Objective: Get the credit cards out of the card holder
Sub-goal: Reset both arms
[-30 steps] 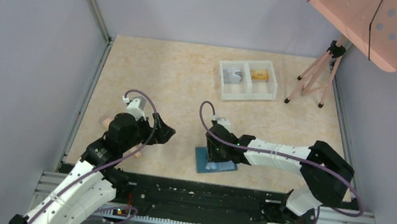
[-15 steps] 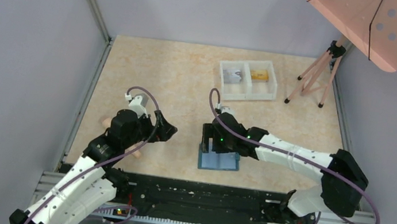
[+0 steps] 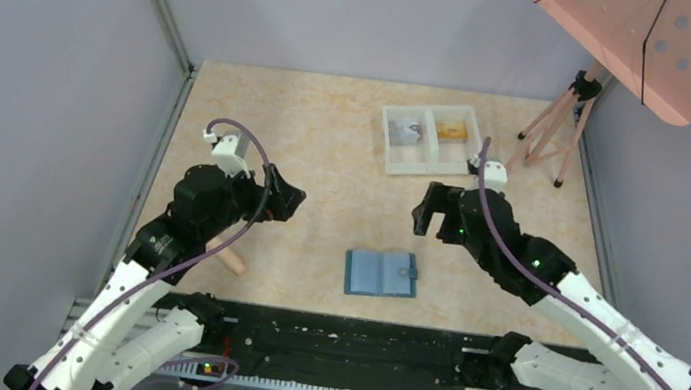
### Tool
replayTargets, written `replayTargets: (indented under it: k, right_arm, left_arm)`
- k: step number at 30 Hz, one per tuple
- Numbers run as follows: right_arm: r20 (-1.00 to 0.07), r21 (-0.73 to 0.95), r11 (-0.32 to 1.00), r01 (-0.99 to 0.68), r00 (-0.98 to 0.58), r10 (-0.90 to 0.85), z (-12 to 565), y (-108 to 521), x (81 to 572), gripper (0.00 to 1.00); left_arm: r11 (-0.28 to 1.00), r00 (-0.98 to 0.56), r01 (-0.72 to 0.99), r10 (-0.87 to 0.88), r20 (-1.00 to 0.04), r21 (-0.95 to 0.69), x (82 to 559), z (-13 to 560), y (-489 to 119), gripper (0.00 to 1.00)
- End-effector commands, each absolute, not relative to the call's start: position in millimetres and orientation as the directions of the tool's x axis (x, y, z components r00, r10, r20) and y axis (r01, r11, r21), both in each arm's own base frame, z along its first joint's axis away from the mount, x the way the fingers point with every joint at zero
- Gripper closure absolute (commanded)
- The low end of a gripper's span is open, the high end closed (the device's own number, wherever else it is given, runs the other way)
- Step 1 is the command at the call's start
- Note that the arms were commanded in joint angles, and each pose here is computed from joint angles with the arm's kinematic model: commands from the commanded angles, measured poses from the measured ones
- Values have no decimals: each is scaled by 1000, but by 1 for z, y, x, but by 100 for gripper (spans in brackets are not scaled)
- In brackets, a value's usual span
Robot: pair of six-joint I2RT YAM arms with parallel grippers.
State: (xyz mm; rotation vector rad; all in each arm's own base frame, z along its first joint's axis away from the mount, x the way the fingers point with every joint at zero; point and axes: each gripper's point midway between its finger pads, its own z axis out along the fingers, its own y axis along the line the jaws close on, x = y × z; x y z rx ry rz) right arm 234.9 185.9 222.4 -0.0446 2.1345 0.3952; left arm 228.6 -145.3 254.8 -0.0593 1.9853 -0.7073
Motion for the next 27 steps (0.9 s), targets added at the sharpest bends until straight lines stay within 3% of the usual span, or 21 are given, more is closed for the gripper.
replayTargets:
  k: [1,11,27]
  right_arm:
    - [-841,307,950,-57,-484,243,260,147,227,1]
    - [-818,438,899,18,-406,406,279,111,203,1]
    - [-787,466,885,14,-449,422,265,116,196,1]
  left_arm:
    - [856,-431,251,-319,-844,-452,229,279,-131,1]
    - [846,-323,275,-366,-873,-457,216,300,-118,1]
    - [835,-331,285,-375,-866,-470,210,296,-119,1]
